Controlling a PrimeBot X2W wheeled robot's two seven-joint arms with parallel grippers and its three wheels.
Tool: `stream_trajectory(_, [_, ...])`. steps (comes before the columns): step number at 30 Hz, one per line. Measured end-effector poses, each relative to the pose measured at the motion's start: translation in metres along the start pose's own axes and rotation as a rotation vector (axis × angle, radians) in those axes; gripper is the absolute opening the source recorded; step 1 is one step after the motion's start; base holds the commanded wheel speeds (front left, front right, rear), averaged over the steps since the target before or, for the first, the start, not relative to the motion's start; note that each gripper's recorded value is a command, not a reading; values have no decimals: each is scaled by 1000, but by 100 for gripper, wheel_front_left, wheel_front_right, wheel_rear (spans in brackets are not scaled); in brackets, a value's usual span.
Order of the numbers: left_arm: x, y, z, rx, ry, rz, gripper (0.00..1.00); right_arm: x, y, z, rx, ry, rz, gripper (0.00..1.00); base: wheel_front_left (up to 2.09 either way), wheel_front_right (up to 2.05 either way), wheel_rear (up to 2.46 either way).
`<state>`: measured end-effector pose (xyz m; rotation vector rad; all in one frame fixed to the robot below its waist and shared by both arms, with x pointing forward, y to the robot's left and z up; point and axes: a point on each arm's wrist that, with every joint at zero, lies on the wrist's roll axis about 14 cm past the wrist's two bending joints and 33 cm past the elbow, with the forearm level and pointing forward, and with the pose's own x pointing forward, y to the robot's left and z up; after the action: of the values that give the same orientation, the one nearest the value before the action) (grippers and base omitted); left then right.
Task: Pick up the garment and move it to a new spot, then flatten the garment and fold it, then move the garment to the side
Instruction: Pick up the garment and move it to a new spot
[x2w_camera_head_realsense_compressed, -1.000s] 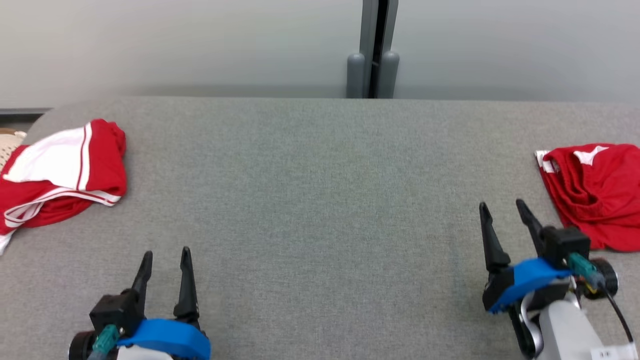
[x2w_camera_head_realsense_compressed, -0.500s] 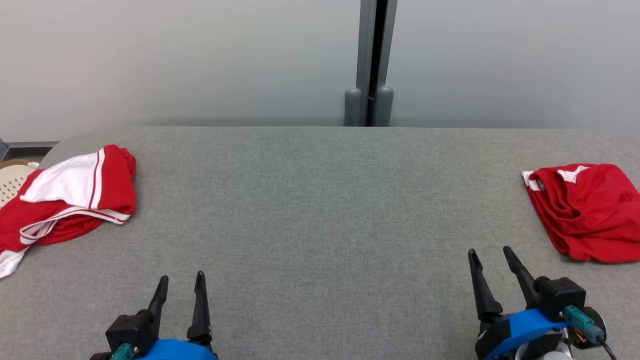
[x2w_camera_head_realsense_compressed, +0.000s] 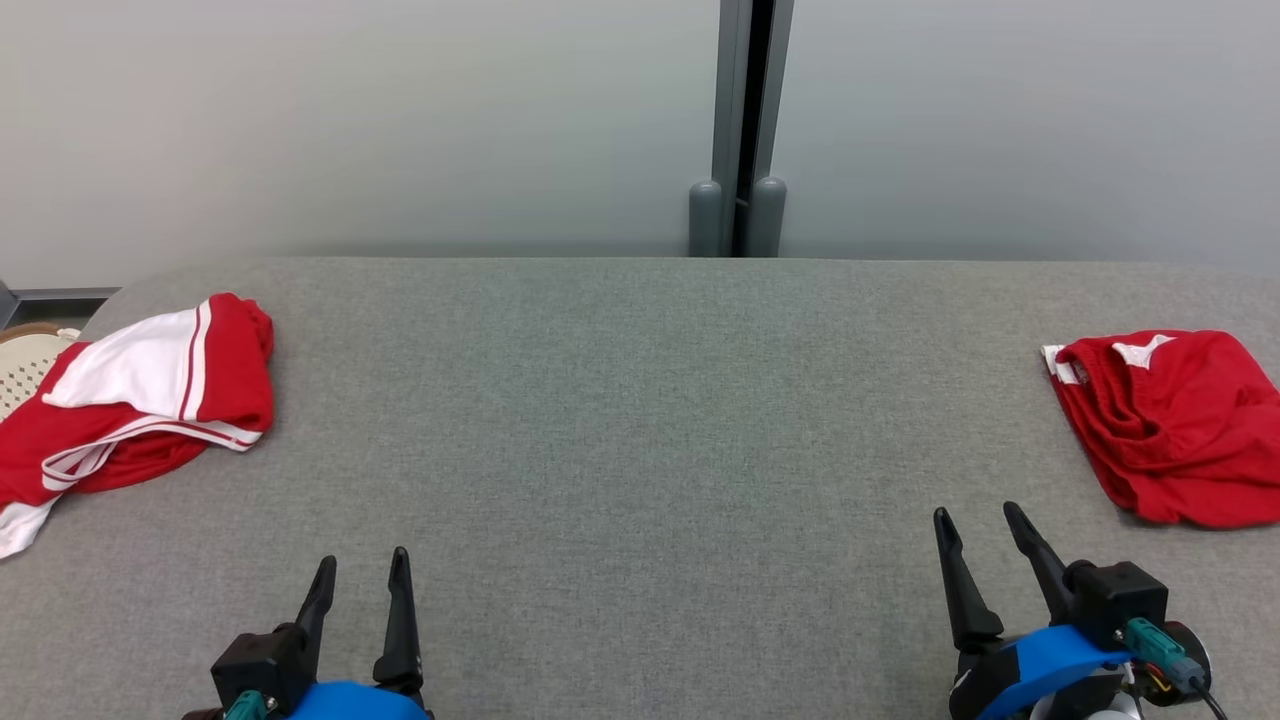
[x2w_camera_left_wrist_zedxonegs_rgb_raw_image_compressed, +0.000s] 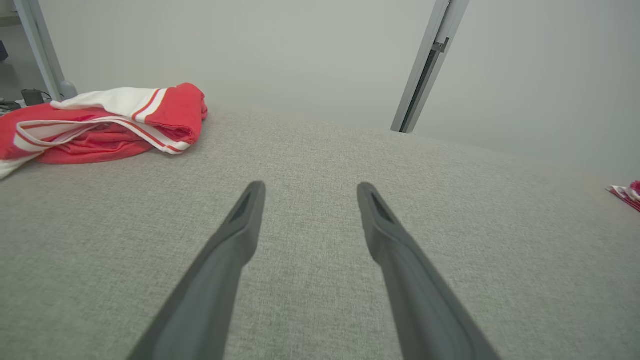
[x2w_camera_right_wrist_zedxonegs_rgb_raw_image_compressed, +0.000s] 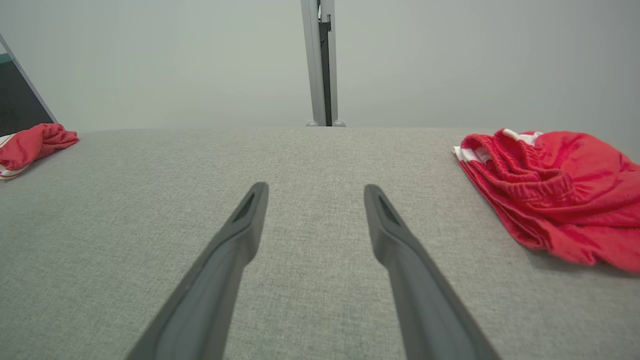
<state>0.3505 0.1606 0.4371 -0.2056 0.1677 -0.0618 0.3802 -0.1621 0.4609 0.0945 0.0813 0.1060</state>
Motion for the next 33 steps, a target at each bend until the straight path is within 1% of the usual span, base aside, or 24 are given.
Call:
stream_trajectory(6, [-2,3,0,2,-1,10,100,1,2,-2,1,6,7,100,0,0,0])
stream_trajectory(9, [-6,8,5,1,-19,25,100,3,9,-3,-4,11,27,100,0,0,0])
stream_trajectory(14, [-28,35,22,1,-86,113,100,18,45,3,-19,0,132,100,0,0,0])
stream_trajectory(18, [-53,64,33,-2,-133,212,100,27,83,6,-25,-4,241,100,0,0,0])
stream_trajectory(22, [-84,94,37,-4,-165,317,100,32,123,4,-23,7,352,100,0,0,0])
stream_trajectory(26, [-112,114,36,-14,-182,405,100,33,156,0,-23,24,445,100,0,0,0])
stream_trajectory(29, [-129,128,39,-17,-197,464,100,32,175,-5,-23,39,499,100,0,0,0])
stream_trajectory(33, [-146,138,38,-24,-203,519,100,30,190,-8,-23,51,541,100,0,0,0])
